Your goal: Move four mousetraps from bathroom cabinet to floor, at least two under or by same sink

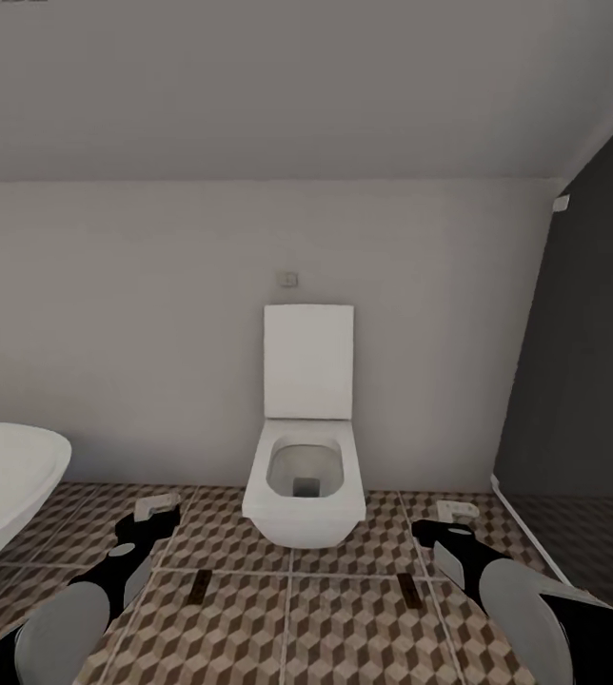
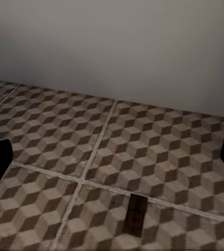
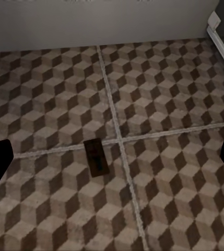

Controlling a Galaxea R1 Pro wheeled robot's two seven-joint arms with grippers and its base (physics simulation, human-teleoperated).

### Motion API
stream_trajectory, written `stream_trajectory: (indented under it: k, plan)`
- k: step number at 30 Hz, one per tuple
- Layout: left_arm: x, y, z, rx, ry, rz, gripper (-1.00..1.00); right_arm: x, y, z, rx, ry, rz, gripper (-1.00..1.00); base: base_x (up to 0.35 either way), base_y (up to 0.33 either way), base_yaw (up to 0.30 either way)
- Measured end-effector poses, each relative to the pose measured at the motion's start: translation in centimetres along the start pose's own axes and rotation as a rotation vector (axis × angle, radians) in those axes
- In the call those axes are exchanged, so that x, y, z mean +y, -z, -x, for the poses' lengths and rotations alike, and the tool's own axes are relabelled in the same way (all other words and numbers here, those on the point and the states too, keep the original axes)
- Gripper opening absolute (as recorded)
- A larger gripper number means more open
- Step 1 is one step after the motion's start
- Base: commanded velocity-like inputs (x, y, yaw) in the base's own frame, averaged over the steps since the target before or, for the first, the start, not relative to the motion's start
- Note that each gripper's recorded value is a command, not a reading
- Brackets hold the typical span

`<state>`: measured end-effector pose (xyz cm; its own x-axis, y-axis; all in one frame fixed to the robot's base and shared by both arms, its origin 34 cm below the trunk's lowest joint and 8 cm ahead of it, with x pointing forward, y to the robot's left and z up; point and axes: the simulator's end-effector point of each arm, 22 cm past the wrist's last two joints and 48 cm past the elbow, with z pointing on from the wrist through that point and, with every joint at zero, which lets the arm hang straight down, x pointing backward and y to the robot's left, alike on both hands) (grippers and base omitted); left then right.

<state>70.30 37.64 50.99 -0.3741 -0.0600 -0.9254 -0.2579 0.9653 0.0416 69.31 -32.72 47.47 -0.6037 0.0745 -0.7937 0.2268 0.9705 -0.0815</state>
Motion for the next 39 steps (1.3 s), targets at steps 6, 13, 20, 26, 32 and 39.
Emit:
stream_trajectory:
  k: [6, 13, 20, 26, 32, 39]
  plan:
    - [0.9, 0.2, 0.6, 0.020, 0.012, 0.010, 1.00, -0.2, 0.5, 1.0, 0.004, 0.002, -0.001, 1.00, 0.000, 0.000, 0.000]
    - [1.3, 0.7, 0.3, 0.063, 0.058, 0.016, 1.00, -0.5, 1.1, 1.0, 0.015, 0.004, -0.004, 1.00, 0.000, 0.000, 0.000]
    - [1.0, 1.3, 0.3, 0.098, 0.081, 0.014, 1.00, -0.9, 1.9, -0.4, 0.043, 0.014, -0.008, 1.00, 0.000, 0.000, 0.000]
    - [1.1, 1.8, 0.2, 0.125, 0.084, 0.015, 1.00, -1.8, 2.6, -2.7, 0.085, 0.028, -0.017, 1.00, 0.000, 0.000, 0.000]
    - [1.9, 3.0, -2.0, 0.201, 0.072, 0.024, 1.00, -2.6, 3.6, -5.2, 0.132, 0.041, -0.024, 1.00, 0.000, 0.000, 0.000]
    - [3.0, 5.2, -6.1, 0.325, 0.051, 0.037, 1.00, -3.2, 5.0, -8.4, 0.194, 0.058, -0.026, 1.00, 0.000, 0.000, 0.000]
